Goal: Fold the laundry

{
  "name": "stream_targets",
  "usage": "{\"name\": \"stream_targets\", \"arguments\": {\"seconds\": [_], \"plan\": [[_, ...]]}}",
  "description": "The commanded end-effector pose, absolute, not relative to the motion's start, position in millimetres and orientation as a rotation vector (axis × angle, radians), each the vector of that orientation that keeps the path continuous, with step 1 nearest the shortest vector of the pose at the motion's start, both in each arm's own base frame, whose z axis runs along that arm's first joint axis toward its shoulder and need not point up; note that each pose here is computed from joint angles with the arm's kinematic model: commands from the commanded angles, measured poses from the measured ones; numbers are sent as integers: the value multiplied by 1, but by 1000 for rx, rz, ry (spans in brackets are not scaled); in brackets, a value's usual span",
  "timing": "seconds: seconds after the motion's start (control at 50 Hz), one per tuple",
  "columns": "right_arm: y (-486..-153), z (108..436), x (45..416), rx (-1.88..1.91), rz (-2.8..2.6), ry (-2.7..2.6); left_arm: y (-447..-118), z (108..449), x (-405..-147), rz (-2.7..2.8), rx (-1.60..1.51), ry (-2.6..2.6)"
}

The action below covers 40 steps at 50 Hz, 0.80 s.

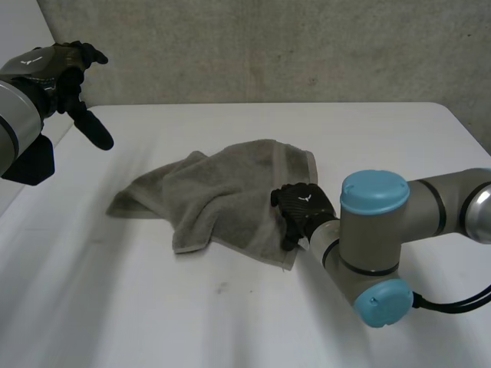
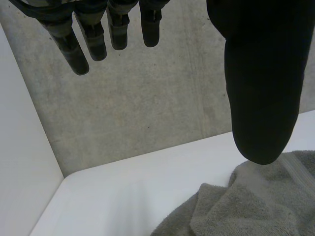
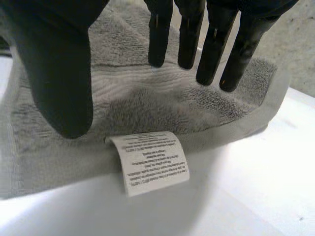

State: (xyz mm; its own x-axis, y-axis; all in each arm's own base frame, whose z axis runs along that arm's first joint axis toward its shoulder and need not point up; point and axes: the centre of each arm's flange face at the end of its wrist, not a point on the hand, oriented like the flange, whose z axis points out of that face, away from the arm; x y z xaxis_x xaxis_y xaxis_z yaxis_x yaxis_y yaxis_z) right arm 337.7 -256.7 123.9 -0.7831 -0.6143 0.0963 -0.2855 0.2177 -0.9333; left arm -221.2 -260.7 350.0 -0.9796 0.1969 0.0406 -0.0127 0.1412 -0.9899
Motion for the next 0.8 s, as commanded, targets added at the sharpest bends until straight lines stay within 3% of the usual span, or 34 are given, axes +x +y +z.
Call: {"name": "stream_targets", "arguments": {"seconds": [0.02, 0.44, 0.8], "plan": [[-240, 143, 330, -891, -1441, 2270, -260, 350, -222, 1950, -185, -2246], [-234, 111, 340, -926, -1411, 2256, -261, 346, -223, 1936, -193, -2256], [-245, 107, 342, -896, -1511, 2252, -261, 345, -224, 1933, -195, -2257]]}}
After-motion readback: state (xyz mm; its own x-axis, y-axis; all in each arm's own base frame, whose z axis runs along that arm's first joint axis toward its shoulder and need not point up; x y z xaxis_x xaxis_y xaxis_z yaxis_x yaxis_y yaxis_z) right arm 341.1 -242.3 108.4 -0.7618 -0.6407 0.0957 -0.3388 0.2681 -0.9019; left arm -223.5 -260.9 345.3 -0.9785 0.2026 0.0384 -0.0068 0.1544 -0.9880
